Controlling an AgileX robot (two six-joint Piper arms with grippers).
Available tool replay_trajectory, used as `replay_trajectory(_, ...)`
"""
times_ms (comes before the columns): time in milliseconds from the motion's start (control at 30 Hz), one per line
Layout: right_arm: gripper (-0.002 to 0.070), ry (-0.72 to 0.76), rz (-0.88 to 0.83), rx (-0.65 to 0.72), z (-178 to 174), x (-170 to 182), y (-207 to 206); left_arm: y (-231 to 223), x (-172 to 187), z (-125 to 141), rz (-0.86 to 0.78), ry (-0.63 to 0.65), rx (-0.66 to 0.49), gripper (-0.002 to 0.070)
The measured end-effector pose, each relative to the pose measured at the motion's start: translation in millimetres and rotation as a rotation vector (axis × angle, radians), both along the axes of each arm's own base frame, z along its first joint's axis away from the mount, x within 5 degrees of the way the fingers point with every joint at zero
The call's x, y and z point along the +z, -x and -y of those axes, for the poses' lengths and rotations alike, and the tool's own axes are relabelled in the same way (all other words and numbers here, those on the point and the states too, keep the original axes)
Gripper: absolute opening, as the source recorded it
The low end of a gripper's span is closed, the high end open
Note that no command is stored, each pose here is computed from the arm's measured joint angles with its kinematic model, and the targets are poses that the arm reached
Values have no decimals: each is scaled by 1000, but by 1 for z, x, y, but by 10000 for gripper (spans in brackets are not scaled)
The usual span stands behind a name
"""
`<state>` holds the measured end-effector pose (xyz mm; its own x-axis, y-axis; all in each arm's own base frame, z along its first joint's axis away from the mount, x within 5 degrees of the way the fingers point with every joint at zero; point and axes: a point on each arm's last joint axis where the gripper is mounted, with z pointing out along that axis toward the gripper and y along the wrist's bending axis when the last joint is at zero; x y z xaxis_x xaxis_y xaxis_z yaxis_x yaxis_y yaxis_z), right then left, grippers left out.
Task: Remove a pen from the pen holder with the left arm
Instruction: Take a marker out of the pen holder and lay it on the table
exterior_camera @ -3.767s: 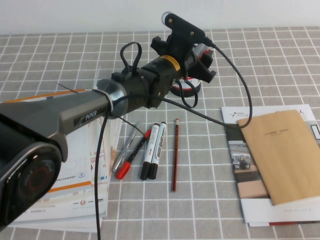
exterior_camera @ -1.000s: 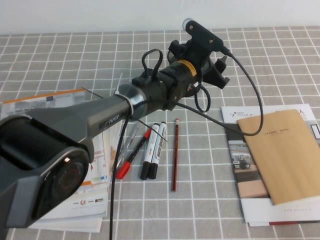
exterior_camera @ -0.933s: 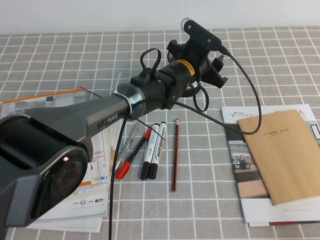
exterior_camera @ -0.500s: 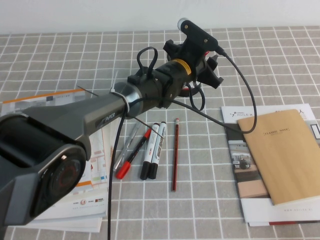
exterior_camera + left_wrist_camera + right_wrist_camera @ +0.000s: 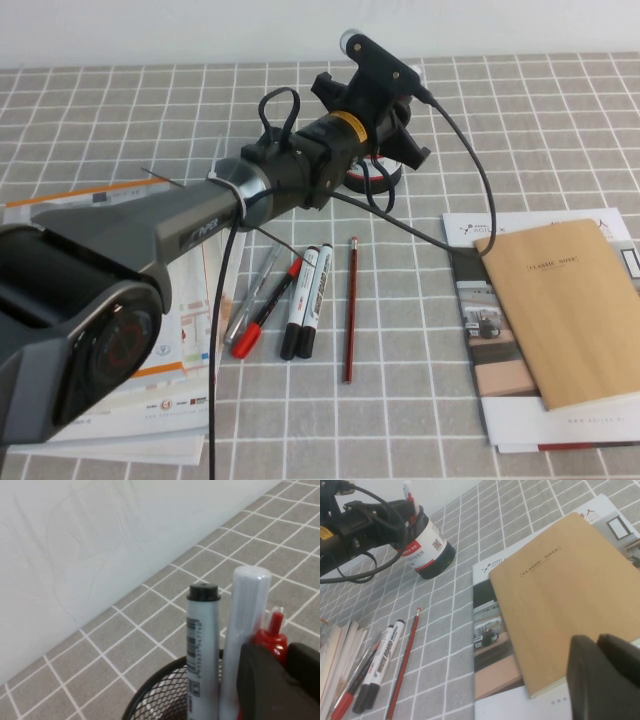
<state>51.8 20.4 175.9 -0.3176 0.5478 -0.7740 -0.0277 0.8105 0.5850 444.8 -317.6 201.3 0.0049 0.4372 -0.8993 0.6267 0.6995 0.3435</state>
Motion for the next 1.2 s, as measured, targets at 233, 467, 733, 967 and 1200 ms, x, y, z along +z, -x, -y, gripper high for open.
replay_trajectory(233,-13,0,0,0,0,0,0,0,2,-1,-7,-11,2,43)
replay_trajectory(467,-13,0,0,0,0,0,0,6,33,-7,-28,-29,9,35)
replay_trajectory(733,-13,0,0,0,0,0,0,24,93,-22,-7,-49,14,34)
replay_trajectory(967,-13,0,0,0,0,0,0,49,155,-40,40,-31,22,32)
replay_trajectory(1200,-13,0,0,0,0,0,0,91,204,-73,-99,-110,58,32)
